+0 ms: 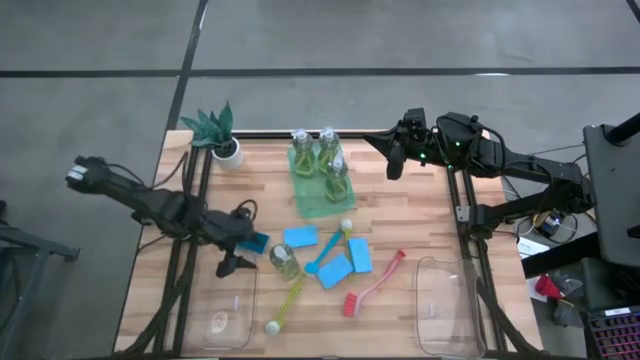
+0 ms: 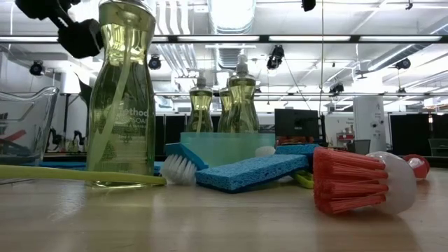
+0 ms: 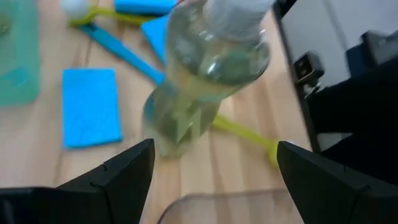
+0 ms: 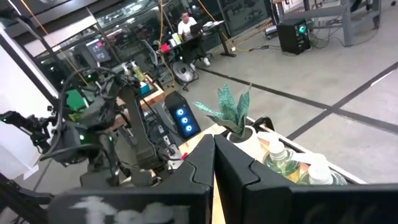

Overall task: Pick & Place Kitchen Sink Supplies
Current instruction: Put the green soap dispenser into the green bin

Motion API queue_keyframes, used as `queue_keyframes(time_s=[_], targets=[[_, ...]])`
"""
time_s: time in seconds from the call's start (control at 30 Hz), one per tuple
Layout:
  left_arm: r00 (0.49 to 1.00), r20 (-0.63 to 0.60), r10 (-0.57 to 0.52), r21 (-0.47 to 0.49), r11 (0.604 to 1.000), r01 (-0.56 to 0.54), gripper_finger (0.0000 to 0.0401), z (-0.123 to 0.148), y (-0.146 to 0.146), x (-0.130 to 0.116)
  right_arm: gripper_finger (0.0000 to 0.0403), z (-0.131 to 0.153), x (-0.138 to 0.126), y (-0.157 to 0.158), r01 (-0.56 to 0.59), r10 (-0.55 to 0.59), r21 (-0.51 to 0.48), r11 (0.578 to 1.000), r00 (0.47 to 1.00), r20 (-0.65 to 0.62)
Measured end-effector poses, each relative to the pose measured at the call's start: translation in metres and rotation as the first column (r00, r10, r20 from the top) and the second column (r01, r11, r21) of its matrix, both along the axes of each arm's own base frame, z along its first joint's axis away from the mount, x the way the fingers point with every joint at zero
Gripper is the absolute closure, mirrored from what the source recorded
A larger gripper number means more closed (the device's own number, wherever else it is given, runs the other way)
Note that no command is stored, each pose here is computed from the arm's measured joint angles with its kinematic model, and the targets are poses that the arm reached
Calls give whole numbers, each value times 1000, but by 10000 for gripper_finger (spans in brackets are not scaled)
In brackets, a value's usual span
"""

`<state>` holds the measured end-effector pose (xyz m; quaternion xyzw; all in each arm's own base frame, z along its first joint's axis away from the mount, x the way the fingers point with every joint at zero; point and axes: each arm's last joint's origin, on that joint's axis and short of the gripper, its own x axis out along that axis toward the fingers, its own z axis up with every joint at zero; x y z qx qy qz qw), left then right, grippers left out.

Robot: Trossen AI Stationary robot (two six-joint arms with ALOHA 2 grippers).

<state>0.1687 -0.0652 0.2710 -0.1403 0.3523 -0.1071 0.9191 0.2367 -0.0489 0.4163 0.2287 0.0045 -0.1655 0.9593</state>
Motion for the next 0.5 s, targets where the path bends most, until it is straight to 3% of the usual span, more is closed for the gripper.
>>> queue_keyframes(time_s=[0.17, 0.3, 0.5], targets=[[995, 94, 25, -17, 1000, -23, 73, -16, -3, 9, 394, 0, 0, 0, 0, 0, 6, 1000, 1000, 2], [994, 98, 48, 3, 999, -49, 73, -31, -3, 10, 394, 0, 0, 0, 0, 0, 6, 1000, 1000, 2], [973, 227, 46, -44, 998, -37, 73, -35, -7, 18, 394, 0, 0, 0, 0, 0, 7, 1000, 1000, -1]])
